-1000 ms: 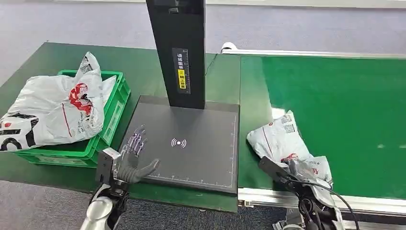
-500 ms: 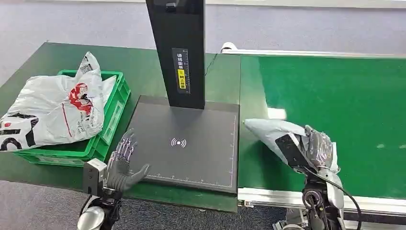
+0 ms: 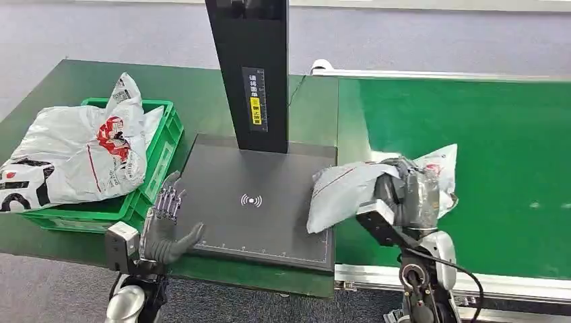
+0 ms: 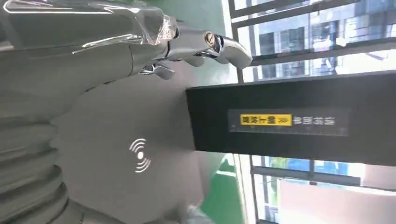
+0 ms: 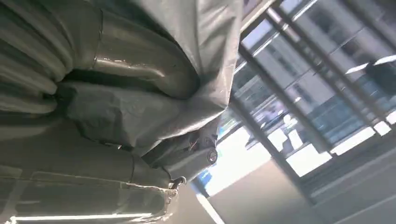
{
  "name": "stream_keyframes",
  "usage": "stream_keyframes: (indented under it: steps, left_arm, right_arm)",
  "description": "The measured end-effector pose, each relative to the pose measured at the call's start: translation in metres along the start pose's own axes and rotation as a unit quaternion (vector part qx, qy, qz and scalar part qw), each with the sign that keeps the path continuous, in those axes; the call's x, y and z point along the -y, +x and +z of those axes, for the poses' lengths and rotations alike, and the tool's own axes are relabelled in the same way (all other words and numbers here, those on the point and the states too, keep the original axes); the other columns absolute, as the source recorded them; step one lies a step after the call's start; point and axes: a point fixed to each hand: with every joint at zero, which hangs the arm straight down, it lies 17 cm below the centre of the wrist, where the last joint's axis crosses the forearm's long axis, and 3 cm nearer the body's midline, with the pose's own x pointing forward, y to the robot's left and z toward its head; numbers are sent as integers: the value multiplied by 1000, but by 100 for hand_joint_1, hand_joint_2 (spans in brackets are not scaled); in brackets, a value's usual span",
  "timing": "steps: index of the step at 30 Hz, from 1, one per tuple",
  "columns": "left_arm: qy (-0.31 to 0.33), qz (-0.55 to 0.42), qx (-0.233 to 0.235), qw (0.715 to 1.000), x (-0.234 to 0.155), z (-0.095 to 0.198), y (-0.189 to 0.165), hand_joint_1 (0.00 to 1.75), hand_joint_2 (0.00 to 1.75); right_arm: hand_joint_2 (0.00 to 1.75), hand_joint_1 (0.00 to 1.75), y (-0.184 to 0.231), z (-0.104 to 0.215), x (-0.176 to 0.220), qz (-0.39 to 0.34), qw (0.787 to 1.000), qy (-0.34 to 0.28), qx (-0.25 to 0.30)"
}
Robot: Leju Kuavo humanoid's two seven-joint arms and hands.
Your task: Moved the parcel from conveyor to table for the left to box.
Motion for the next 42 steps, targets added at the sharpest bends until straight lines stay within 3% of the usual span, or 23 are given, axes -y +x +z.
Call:
stream_keyframes:
  steps: [3,8,22,29,34,37,38,39,42]
  left_arm:
    - [4,-1,9,1000,-2,-6,5,0,175]
    - [4,-1,18,1000,-3,-12,11,0,175]
    - [0,3,22,1000,-1,-19,13,0,175]
    - [-18,14,27,999,14,-33,14,0,175]
    - [-27,18,23,999,21,-39,9,0,175]
    - [-29,19,20,999,22,-39,6,0,175]
    - [-29,19,18,999,22,-39,4,0,175]
    - [-29,19,17,999,23,-39,3,0,175]
    - [-26,17,16,999,21,-39,2,0,175]
  right_arm:
    - [175,175,8,-2,-48,11,997,75,-2]
    - [175,175,13,-8,-93,17,991,132,-5]
    - [175,175,17,-8,-139,-3,979,202,-5]
    - [175,175,95,15,-182,-102,955,254,118]
    - [175,175,117,41,-214,-112,932,318,134]
    - [175,175,115,52,-228,-76,927,342,137]
    - [175,157,113,54,-232,-63,927,345,135]
    - [175,0,111,55,-233,-56,927,345,134]
    - [175,0,100,50,-232,-29,938,326,112]
